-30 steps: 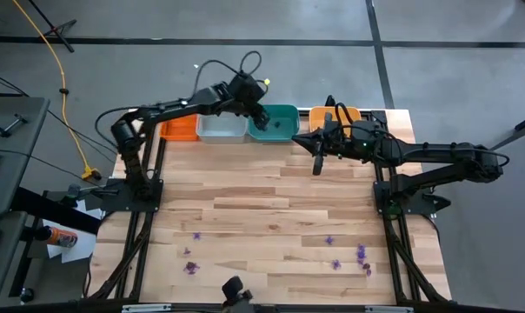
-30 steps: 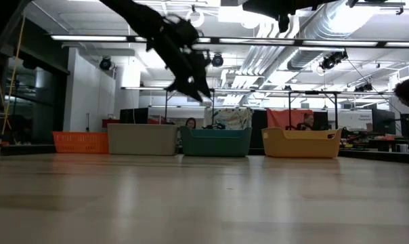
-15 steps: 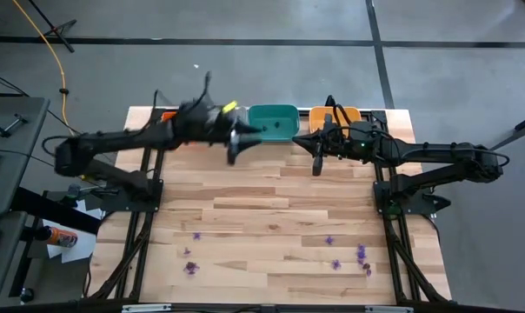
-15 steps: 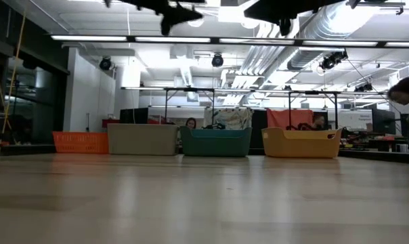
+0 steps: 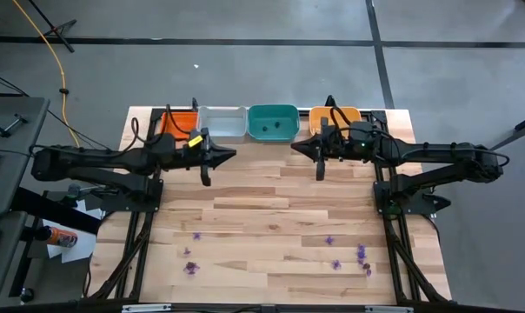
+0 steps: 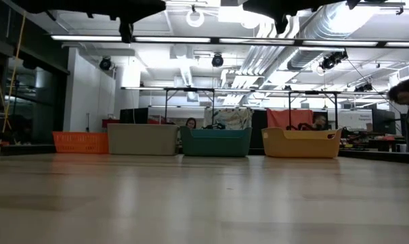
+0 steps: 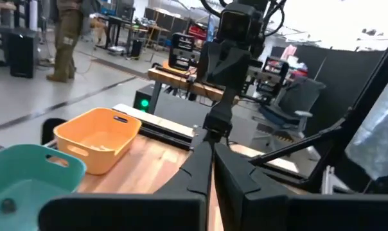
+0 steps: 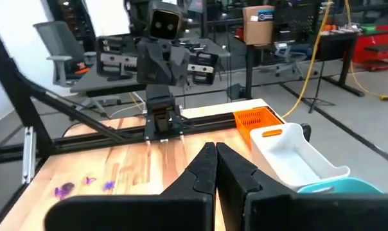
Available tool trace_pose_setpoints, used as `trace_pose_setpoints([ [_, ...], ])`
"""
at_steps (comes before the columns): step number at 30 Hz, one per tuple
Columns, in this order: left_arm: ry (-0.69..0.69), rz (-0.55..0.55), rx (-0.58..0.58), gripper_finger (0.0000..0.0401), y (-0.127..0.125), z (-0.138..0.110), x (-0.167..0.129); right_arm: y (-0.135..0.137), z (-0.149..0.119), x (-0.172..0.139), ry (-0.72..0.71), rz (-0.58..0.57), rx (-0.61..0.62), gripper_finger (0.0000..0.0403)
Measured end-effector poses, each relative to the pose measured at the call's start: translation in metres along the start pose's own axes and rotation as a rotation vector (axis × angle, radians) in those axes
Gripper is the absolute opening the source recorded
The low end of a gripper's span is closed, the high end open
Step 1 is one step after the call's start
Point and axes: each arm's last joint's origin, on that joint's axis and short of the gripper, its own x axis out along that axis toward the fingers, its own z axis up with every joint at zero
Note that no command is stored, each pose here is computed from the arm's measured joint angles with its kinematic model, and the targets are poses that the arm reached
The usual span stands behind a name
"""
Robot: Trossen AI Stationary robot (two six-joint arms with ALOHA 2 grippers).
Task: Sort Halloween decoration
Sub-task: Put the black skull into the green bin
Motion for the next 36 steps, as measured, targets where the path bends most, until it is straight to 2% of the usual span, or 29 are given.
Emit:
trace_pose_setpoints([
  [4,0.005,-0.008,0.071,0.0003,0.000,0.001,-0.002,0.000,0.000,0.000,0.000,-0.012,0.042,0.0000],
  [8,0.007,-0.010,0.082,0.0006,0.000,0.001,-0.002,0.000,0.000,0.000,0.003,-0.013,0.067,0.0000],
  [15,0.009,-0.008,0.223,0.0008,0.000,0.001,-0.002,-0.001,0.000,0.000,0.002,-0.040,0.072,0.0000],
  [20,0.008,-0.002,0.284,0.0010,0.000,0.001,-0.002,-0.002,-0.002,0.000,0.015,-0.080,0.151,0.0000],
  [23,0.007,0.011,0.277,0.0009,0.001,0.001,-0.002,-0.003,-0.008,-0.001,0.072,-0.091,0.252,0.0000],
  [28,0.006,0.025,0.251,0.0010,0.001,0.001,-0.002,0.002,-0.029,-0.005,0.317,0.008,0.457,0.0000],
  [31,0.019,0.027,0.251,0.0009,0.001,-0.001,-0.002,0.015,-0.046,-0.012,0.567,0.100,0.652,0.0000],
  [33,0.040,0.034,0.250,0.0009,0.002,-0.002,-0.002,0.028,-0.058,-0.021,0.752,0.117,0.754,0.0000],
  [36,0.076,0.048,0.227,0.0010,0.003,-0.006,-0.002,0.054,-0.073,-0.037,0.999,0.090,0.815,0.0000],
])
